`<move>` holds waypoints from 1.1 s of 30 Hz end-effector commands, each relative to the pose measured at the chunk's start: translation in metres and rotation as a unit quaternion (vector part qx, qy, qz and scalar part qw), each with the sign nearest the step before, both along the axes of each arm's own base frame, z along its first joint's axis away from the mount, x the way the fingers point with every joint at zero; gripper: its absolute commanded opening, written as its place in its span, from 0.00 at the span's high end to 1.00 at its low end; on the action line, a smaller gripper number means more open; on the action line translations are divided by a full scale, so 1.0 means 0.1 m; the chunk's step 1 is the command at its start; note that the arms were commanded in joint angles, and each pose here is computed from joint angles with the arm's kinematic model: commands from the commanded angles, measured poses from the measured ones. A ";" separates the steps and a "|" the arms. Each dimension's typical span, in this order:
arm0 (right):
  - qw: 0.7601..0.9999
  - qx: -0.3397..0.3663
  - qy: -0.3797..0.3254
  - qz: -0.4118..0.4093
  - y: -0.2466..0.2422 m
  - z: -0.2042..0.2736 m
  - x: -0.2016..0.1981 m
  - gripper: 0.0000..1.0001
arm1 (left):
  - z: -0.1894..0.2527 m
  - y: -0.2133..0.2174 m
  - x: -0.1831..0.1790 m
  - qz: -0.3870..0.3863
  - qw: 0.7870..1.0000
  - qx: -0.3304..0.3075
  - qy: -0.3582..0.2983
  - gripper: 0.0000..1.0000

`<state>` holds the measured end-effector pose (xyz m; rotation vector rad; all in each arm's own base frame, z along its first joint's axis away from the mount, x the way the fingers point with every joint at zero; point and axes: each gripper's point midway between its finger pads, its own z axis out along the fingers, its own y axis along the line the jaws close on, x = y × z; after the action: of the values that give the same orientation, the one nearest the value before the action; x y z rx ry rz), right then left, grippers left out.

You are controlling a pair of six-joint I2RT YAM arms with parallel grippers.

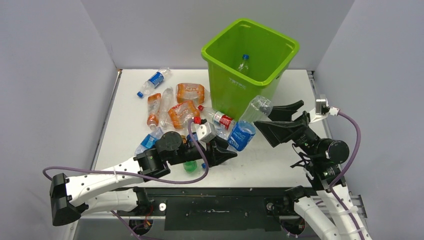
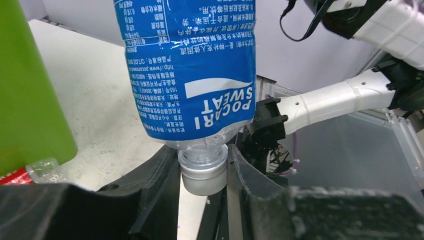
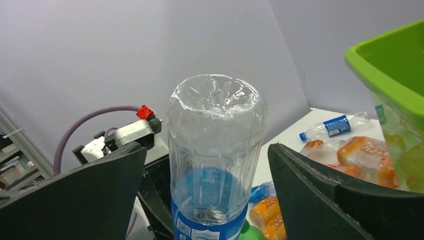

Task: Put the plastic bottles in the bin
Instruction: Place the plastic bottle in the trash bin.

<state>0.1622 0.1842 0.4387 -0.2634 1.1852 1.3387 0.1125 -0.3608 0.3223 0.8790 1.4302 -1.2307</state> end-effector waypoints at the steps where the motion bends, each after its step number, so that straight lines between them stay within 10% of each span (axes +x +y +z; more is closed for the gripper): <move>1: 1.000 -0.027 -0.005 -0.005 0.02 0.16 0.01 0.09 | 0.31 0.10 0.08 0.012 0.998 -0.036 -0.046 1.00; 25: 0.977 -0.191 0.084 0.032 1.09 -0.13 0.17 0.03 | 0.24 0.48 0.12 0.063 0.989 -0.072 -0.113 1.00; 31: 0.983 -0.164 0.085 0.011 1.04 -0.07 0.20 0.57 | 0.27 0.55 0.15 0.080 0.987 -0.086 -0.113 1.00; 33: 0.984 -0.161 0.082 0.011 1.03 -0.02 0.19 0.65 | 0.29 0.59 0.16 0.088 0.985 -0.090 -0.115 0.69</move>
<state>0.1771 0.2969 0.4118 -0.4872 1.6140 1.2106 0.1269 -0.3104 0.3296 0.7761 1.2575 -1.0886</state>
